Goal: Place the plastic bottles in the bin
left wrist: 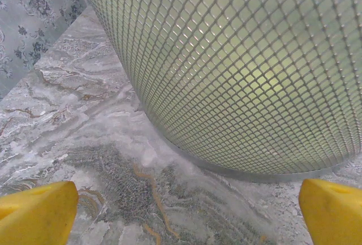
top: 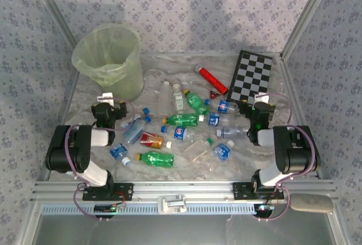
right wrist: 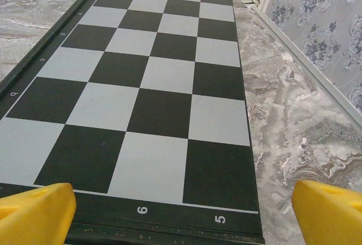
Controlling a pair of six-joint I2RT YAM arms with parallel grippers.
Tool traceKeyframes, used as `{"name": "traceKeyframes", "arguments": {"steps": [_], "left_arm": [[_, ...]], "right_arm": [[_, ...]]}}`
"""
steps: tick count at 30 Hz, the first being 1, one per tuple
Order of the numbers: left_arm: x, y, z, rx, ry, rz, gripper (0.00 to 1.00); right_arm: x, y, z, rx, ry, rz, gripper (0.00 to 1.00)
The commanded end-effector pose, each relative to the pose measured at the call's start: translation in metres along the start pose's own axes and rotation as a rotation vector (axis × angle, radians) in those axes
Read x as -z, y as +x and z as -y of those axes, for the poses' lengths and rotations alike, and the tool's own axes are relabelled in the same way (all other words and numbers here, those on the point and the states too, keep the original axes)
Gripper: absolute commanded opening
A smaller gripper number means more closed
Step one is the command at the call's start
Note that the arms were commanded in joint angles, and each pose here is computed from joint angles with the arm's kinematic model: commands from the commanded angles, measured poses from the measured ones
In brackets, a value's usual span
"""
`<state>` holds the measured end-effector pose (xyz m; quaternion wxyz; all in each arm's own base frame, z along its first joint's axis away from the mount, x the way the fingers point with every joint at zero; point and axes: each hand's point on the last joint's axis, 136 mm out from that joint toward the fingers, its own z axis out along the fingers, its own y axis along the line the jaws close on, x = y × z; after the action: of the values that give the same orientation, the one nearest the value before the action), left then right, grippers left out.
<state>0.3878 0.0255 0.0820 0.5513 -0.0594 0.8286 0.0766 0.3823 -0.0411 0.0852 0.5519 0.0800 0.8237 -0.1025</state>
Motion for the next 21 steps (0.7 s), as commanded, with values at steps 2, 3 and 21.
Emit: {"name": "traceKeyframes", "arguments": {"steps": [2, 3, 21], "left_arm": [[-0.0021, -0.0104, 0.0005, 0.018, 0.008, 0.022, 1.00], [-0.0020, -0.0115, 0.0004, 0.018, 0.008, 0.025, 1.00], [-0.0040, -0.0109, 0.0008, 0.037, 0.046, 0.012, 1.00]], "right_arm": [[-0.0007, -0.0041, 0.0002, 0.012, 0.001, 0.018, 1.00], [-0.0007, -0.0041, 0.0000, 0.012, 0.001, 0.018, 1.00], [-0.0010, -0.0040, 0.0001, 0.012, -0.001, 0.016, 1.00]]}}
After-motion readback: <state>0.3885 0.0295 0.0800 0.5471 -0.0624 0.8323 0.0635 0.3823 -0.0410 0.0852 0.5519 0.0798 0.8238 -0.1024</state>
